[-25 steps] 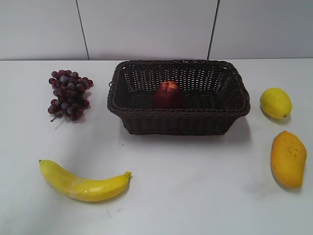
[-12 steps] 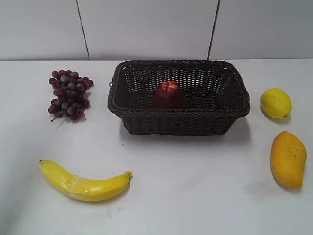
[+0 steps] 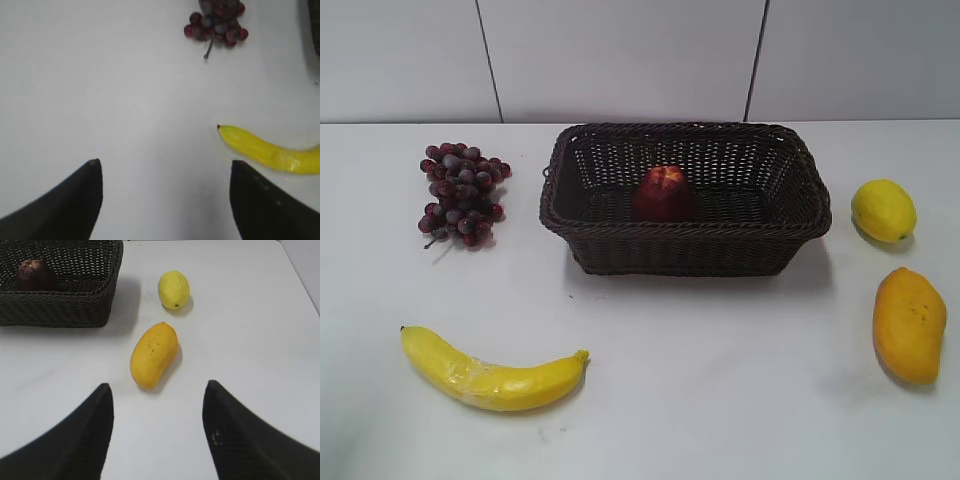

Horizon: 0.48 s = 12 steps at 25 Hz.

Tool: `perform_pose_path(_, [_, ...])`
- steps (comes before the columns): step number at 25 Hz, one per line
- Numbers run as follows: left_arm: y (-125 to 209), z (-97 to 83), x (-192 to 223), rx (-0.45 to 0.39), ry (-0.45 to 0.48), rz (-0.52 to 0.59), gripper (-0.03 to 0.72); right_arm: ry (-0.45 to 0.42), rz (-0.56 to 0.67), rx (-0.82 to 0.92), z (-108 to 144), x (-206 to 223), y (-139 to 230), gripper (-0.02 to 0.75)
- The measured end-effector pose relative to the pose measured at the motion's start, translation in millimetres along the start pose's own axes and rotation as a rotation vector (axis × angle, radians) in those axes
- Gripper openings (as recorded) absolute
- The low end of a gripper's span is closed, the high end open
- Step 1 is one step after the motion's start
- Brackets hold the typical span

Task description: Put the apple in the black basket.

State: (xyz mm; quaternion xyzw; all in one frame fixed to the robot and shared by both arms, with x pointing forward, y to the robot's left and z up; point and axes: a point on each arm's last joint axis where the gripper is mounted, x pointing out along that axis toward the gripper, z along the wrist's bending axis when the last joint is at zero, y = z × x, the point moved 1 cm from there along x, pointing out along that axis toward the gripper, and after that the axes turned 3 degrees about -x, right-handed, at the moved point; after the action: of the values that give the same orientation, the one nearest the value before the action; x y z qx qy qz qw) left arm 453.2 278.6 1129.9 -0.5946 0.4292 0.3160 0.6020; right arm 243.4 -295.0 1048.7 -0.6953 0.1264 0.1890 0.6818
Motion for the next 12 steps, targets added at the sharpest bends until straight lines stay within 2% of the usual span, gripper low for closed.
perform_pose_path(5, [53.0,-3.0,-6.0,-0.001,0.000,-0.013,0.591,0.000,0.000,0.000,0.0,0.0,0.0,0.434])
perform_pose_path(12, [115.5,-7.7,-7.7,-0.004,0.015,-0.119,0.591,0.000,0.000,0.000,0.0,0.0,0.0,0.434])
